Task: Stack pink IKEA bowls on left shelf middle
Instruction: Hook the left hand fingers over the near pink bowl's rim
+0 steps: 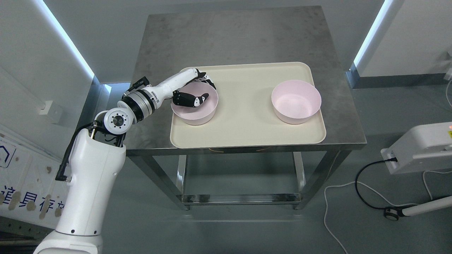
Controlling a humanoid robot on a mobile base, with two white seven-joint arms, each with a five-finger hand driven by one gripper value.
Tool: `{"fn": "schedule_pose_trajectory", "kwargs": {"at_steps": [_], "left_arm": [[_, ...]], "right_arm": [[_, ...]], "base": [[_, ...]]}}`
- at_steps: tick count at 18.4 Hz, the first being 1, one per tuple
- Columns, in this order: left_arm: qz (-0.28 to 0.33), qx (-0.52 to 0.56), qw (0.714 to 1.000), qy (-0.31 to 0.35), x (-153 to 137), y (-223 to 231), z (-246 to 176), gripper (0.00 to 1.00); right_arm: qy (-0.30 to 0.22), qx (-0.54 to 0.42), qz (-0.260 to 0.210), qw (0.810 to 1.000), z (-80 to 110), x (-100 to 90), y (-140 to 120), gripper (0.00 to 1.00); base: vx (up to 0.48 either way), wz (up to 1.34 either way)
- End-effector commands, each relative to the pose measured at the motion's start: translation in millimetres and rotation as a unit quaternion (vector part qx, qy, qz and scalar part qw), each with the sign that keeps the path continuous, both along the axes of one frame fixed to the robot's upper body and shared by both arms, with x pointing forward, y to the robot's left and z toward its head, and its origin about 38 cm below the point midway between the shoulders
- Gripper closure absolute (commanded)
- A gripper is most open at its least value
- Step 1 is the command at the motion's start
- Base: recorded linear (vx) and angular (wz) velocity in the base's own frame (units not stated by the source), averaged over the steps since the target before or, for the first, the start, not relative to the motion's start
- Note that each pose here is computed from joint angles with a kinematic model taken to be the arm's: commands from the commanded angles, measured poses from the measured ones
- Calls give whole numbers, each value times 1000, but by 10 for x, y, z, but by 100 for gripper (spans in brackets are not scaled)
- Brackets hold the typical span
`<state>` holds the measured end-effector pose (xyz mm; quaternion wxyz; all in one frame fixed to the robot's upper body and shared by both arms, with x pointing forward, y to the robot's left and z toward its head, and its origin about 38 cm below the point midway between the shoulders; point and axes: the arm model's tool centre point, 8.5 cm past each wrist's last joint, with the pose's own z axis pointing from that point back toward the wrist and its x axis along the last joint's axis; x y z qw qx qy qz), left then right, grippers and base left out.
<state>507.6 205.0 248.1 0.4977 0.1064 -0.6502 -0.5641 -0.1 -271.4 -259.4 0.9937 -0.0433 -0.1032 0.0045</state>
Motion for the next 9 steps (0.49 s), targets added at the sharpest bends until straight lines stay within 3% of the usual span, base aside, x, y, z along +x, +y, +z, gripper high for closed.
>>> {"fn": "schedule_pose_trajectory", "kwargs": {"at_steps": [1,2,7,9], "left_arm": [[-18,19,1000,0,6,-56,-124,95],[-24,19,1000,-4,3,-65,-123,99],[-26,9,1000,-15,10,-60,-48,100],[-29,-7,999,-37,54,-129,172,100]], "right_arm": [[-9,-9,-2,1000,10,60,-114,0],[-9,-9,-2,1000,10,60,-114,0],[-9,-9,-2,1000,10,60,-114,0],[-9,-9,-2,1000,10,60,-114,0]], "base": [[0,0],[0,0],[0,0],[0,0]]}}
